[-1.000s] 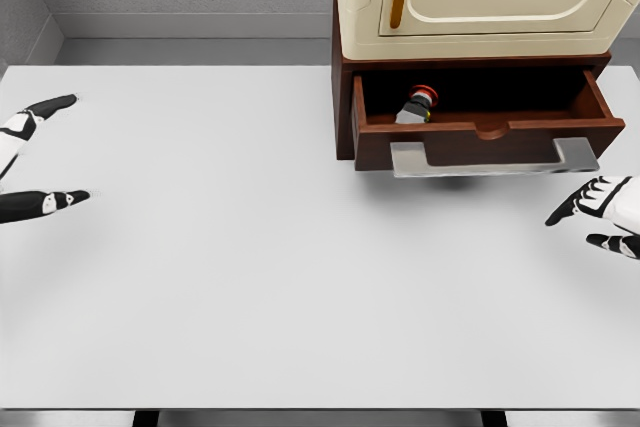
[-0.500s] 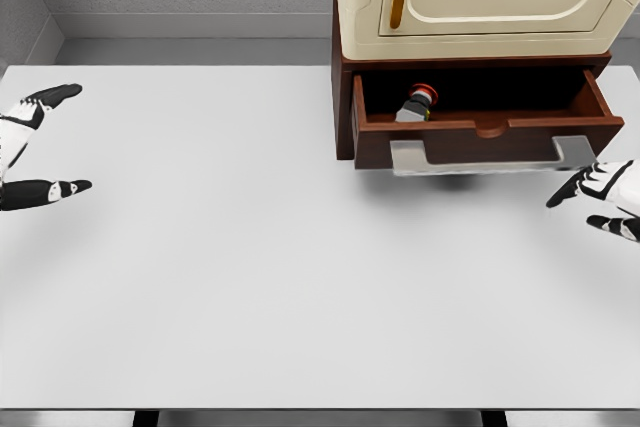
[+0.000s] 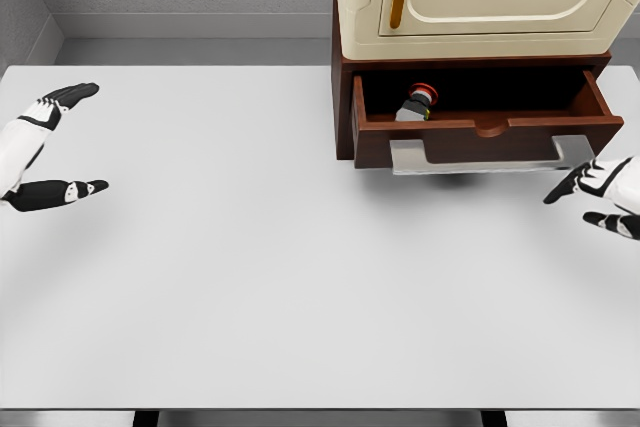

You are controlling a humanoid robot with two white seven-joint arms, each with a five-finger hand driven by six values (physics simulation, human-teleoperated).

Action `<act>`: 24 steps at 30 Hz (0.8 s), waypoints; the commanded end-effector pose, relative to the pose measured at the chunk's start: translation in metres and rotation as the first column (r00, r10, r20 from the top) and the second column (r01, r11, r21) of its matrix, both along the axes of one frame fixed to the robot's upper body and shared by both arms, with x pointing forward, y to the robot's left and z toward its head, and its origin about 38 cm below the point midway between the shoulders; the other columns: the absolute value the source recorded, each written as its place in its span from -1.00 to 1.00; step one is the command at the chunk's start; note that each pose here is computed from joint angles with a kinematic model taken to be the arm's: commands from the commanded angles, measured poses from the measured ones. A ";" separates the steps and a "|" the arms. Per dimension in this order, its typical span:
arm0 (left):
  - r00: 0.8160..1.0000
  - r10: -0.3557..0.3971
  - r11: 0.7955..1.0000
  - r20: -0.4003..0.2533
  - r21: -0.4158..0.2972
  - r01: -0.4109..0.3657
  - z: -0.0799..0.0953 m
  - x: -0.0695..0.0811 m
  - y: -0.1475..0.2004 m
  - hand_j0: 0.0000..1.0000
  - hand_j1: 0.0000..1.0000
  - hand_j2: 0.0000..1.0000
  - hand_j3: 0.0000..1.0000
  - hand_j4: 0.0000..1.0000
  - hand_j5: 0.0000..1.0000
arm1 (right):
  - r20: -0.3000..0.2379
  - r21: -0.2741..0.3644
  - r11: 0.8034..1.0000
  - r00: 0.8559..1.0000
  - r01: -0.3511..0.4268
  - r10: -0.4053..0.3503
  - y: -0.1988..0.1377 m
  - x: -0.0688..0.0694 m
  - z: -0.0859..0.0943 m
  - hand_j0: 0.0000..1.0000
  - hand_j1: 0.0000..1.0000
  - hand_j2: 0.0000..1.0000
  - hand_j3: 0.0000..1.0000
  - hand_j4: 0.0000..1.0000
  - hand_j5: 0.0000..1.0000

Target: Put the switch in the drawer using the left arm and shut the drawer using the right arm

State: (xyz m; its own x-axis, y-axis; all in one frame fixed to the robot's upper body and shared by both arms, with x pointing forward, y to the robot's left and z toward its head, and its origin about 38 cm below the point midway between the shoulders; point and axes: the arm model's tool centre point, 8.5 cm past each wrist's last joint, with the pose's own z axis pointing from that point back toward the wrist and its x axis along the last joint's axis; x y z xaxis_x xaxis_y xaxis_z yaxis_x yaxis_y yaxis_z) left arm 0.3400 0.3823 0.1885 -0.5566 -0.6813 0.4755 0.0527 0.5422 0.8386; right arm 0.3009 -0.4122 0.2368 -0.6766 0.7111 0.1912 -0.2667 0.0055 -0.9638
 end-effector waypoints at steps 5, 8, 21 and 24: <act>1.000 -0.002 1.000 0.001 -0.009 0.002 0.000 0.000 -0.001 1.00 1.00 1.00 1.00 1.00 1.00 | 0.006 0.035 0.999 1.000 0.008 -0.009 0.003 -0.001 -0.006 0.29 0.29 0.29 0.29 0.29 0.29; 1.000 -0.003 1.000 0.002 -0.013 0.003 0.000 0.000 -0.001 1.00 1.00 1.00 1.00 1.00 1.00 | 0.019 0.040 0.999 1.000 0.008 -0.009 0.004 0.001 -0.003 0.29 0.29 0.29 0.29 0.29 0.29; 1.000 -0.015 1.000 0.016 -0.010 0.015 0.004 -0.002 -0.007 1.00 1.00 1.00 1.00 1.00 1.00 | -0.015 -0.023 0.994 0.994 0.109 -0.110 -0.035 0.007 -0.012 0.23 0.23 0.23 0.23 0.23 0.23; 1.000 -0.015 1.000 0.016 -0.015 0.015 0.003 -0.002 -0.008 1.00 1.00 1.00 1.00 1.00 1.00 | -0.015 -0.033 0.993 0.993 0.116 -0.117 -0.038 0.007 -0.013 0.23 0.23 0.23 0.23 0.23 0.23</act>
